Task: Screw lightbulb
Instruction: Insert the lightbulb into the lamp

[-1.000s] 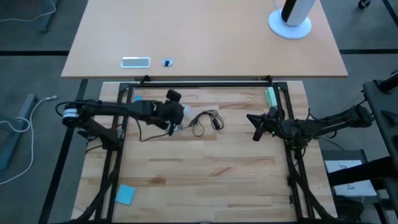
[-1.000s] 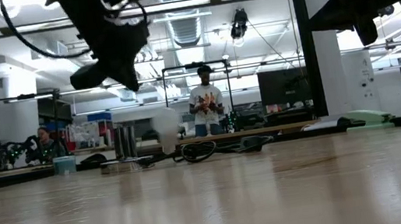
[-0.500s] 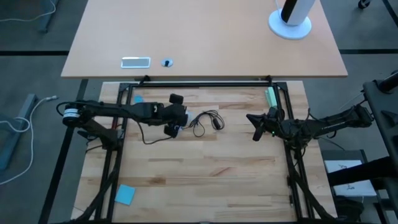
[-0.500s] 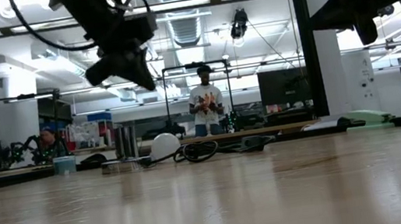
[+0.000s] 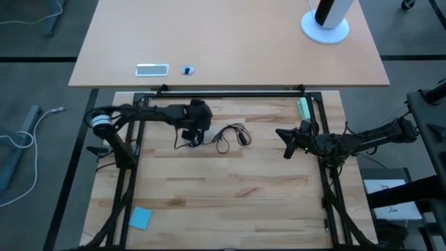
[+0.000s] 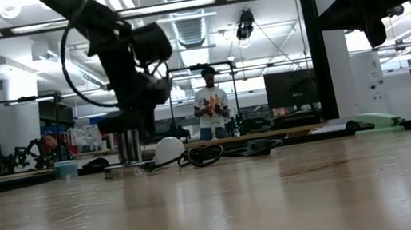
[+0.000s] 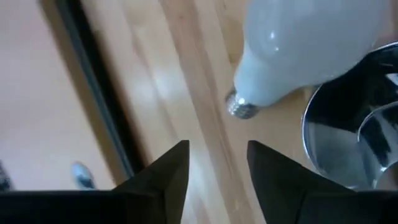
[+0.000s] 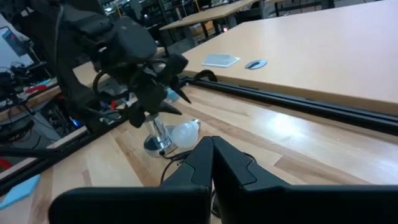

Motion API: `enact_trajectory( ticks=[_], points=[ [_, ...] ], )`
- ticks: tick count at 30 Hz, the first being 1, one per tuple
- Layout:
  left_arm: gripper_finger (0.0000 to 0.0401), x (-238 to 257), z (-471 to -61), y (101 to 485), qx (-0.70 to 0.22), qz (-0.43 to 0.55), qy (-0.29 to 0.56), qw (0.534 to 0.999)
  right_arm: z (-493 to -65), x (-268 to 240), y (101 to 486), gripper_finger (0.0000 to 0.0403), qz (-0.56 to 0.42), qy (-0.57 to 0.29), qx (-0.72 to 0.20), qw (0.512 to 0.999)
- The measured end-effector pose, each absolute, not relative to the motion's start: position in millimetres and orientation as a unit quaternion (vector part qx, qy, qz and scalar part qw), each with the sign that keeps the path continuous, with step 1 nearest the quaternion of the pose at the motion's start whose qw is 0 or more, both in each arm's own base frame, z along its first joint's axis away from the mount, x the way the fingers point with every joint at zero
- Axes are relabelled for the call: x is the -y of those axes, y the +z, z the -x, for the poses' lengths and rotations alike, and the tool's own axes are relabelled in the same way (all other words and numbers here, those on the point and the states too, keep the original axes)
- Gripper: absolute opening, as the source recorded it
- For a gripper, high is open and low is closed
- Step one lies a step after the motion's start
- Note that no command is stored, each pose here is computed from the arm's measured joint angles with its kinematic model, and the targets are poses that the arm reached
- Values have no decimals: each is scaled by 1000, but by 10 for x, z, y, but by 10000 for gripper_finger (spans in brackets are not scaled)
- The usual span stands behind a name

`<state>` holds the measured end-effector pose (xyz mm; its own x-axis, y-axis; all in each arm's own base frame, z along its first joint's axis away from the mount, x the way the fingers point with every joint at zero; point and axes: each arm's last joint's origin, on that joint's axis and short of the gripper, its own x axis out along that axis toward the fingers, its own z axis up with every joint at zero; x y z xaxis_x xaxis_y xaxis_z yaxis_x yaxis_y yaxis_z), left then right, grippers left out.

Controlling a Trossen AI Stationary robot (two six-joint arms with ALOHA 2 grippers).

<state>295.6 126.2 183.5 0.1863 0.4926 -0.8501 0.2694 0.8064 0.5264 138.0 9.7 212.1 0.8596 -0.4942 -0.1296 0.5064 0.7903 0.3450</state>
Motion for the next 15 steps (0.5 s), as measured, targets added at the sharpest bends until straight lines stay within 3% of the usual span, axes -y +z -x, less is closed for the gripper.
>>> enact_trajectory(
  ticks=[15],
  points=[
    [149,-1331,-3073,1686,-605,-288,35,742,-1379,-96,2119,0,-186,-265,-17,946]
  ],
)
